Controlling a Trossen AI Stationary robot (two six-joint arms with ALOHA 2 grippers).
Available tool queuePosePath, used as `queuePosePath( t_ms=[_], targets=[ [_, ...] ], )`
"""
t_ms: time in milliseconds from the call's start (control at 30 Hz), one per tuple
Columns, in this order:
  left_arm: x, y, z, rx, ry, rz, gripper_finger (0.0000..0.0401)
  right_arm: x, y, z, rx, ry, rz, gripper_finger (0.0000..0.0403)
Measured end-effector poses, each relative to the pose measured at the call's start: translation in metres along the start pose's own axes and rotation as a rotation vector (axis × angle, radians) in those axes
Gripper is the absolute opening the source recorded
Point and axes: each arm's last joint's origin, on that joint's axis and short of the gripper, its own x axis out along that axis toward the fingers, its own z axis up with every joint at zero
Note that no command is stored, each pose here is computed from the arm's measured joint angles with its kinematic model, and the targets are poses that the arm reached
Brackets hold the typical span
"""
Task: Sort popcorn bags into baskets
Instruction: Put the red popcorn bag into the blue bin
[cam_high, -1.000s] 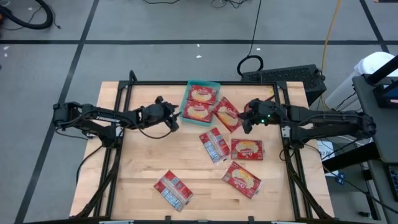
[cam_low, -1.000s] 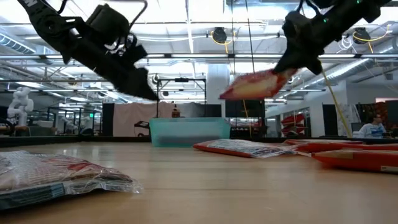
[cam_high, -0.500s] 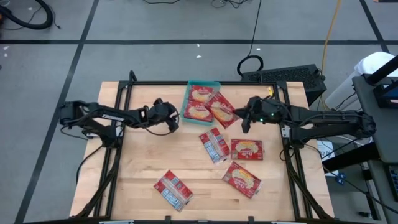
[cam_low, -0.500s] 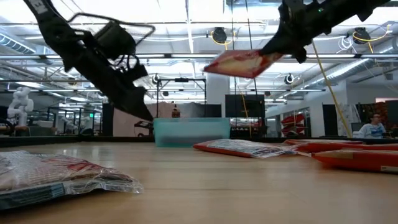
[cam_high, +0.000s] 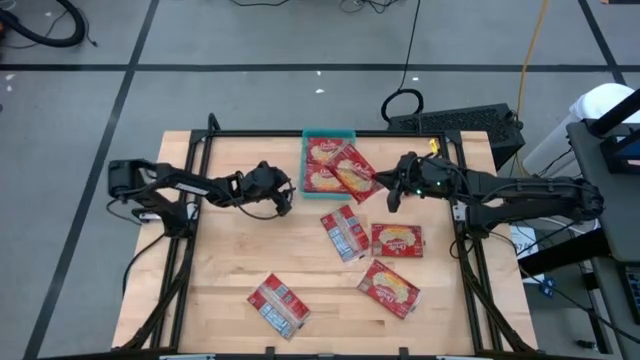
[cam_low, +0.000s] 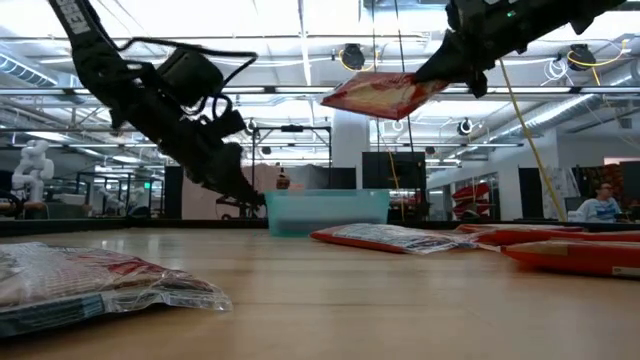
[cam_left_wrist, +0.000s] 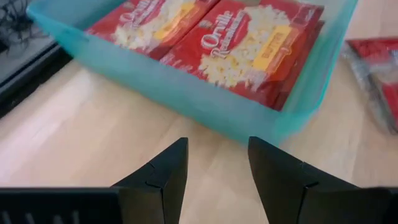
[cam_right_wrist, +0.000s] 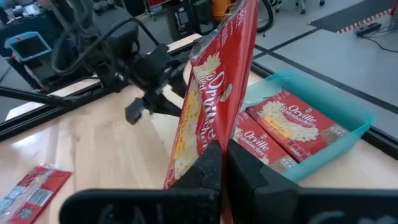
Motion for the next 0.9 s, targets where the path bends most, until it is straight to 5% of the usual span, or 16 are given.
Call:
queuePosePath(
  t_ms=[167, 467, 700, 900],
  targets=[
    [-0.035, 0.011, 0.022, 0.004, -0.04, 0.013, 0.0172, 0.013, 0.005, 0.003, -0.049, 0.005, 0.081, 0.0],
    [-0.1, 0.034, 0.069, -0.014, -0.409, -0.047, 0.0172, 0.045, -0.006, 0.055, -0.278, 0.103, 0.041, 0.0],
    [-0.098, 0.038, 0.069, -0.047, -0.401, -0.075, 0.0172, 0.087, -0.043, 0.105, -0.507, 0.251, -0.027, 0.0],
    [-0.084, 0.029, 0.062, -0.057, -0.324, -0.107, 0.0172, 0.136, -0.09, 0.107, -0.709, 0.412, -0.063, 0.0]
  ],
)
